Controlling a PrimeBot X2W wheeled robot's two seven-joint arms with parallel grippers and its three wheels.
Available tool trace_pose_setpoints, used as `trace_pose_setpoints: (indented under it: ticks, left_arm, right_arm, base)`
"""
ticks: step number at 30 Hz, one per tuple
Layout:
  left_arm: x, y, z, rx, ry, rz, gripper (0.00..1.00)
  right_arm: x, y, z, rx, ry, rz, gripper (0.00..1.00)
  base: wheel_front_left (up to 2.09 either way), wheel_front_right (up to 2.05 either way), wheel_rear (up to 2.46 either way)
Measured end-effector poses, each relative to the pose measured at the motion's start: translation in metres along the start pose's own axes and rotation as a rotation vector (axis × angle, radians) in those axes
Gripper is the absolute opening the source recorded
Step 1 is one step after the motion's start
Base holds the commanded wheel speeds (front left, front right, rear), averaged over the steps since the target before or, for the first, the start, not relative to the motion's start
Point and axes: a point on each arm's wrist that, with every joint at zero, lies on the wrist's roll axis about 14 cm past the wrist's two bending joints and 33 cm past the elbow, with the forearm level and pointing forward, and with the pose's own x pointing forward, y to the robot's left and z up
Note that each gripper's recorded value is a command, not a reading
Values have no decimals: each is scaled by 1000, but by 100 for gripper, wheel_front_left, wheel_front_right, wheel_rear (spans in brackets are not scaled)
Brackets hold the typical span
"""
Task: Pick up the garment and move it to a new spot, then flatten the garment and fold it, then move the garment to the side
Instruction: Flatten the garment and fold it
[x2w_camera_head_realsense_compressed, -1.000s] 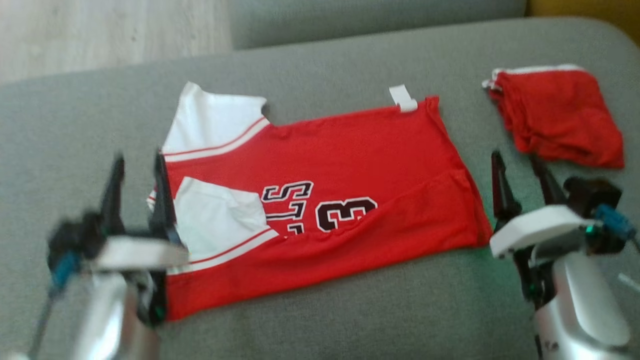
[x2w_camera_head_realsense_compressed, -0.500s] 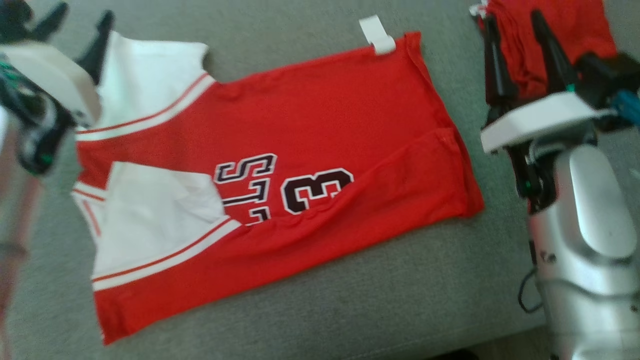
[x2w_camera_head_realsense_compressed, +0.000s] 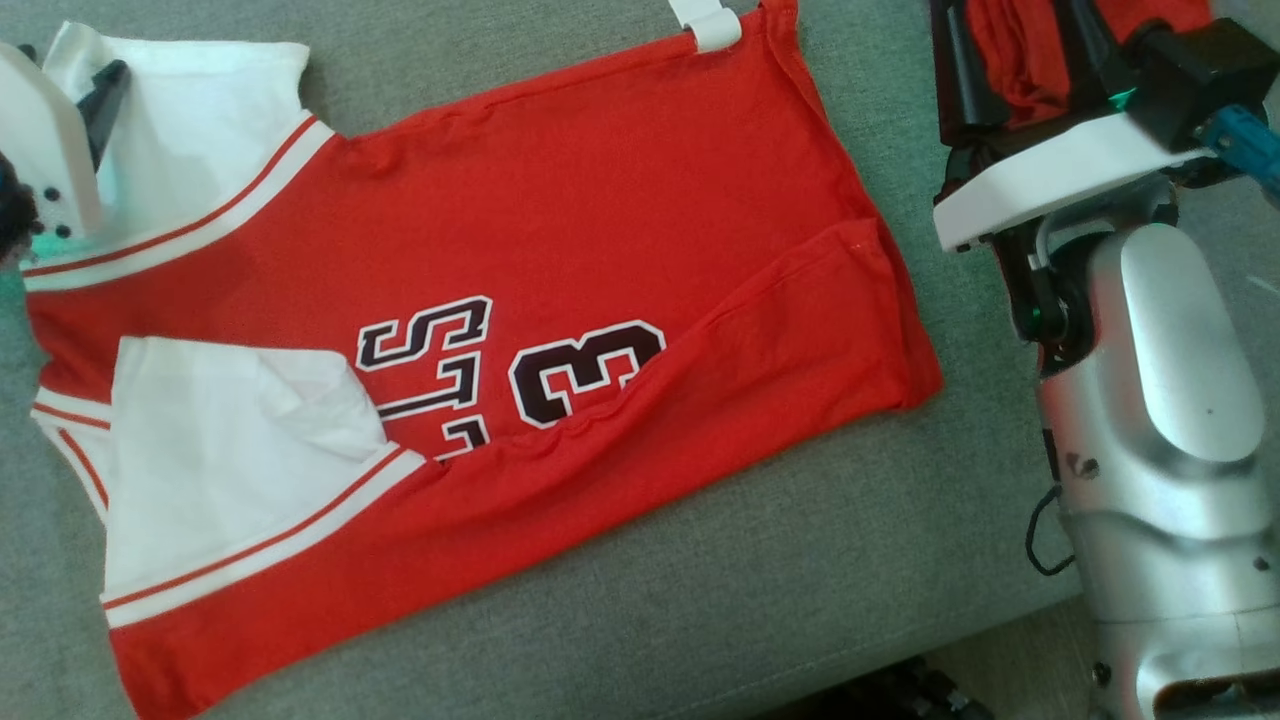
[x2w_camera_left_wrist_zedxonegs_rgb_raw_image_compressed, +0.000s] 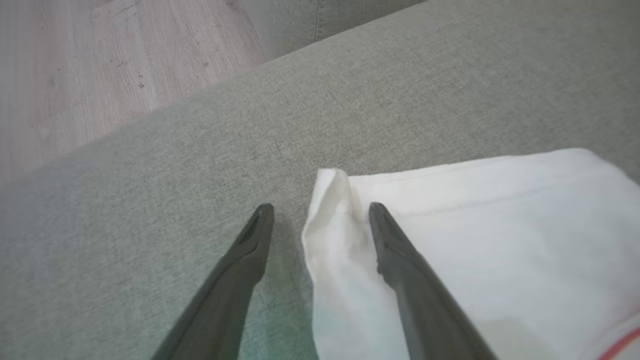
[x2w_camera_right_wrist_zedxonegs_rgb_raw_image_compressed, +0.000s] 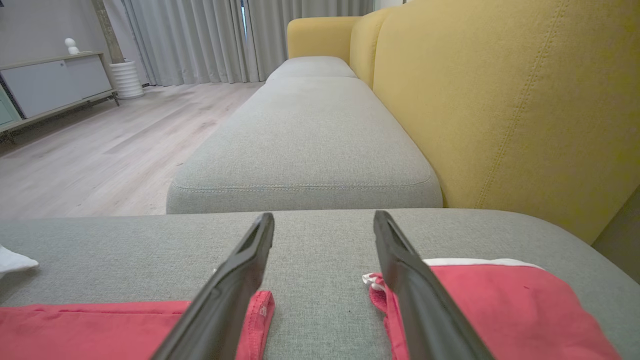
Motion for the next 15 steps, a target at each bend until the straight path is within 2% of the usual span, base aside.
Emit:
trace_pose_setpoints:
  ticks: [9,10,11,12,15]
  left_arm:
    - [9,-1,1,-60,8,-24,100]
    - [10,-1,1,-64,10,-28,60]
    - [10,-4,1,-65,13,-36,5]
    - [10,-9,1,-61,12,-52,0]
    - [4,-19,11,-65,-45,-83,0]
  right_arm:
    - [2,-12,-2,-10,7,-31,100]
    - [4,-12,0,-12,2,-31,100]
    - [5,-12,2,-17,-1,-32,100]
    - [5,-12,2,-20,0,-33,100]
    - [6,-11,3,-24,3,-31,100]
  base:
    - [0,0,0]
    - [0,0,0]
    - [0,0,0]
    - [0,0,0]
    - [0,0,0]
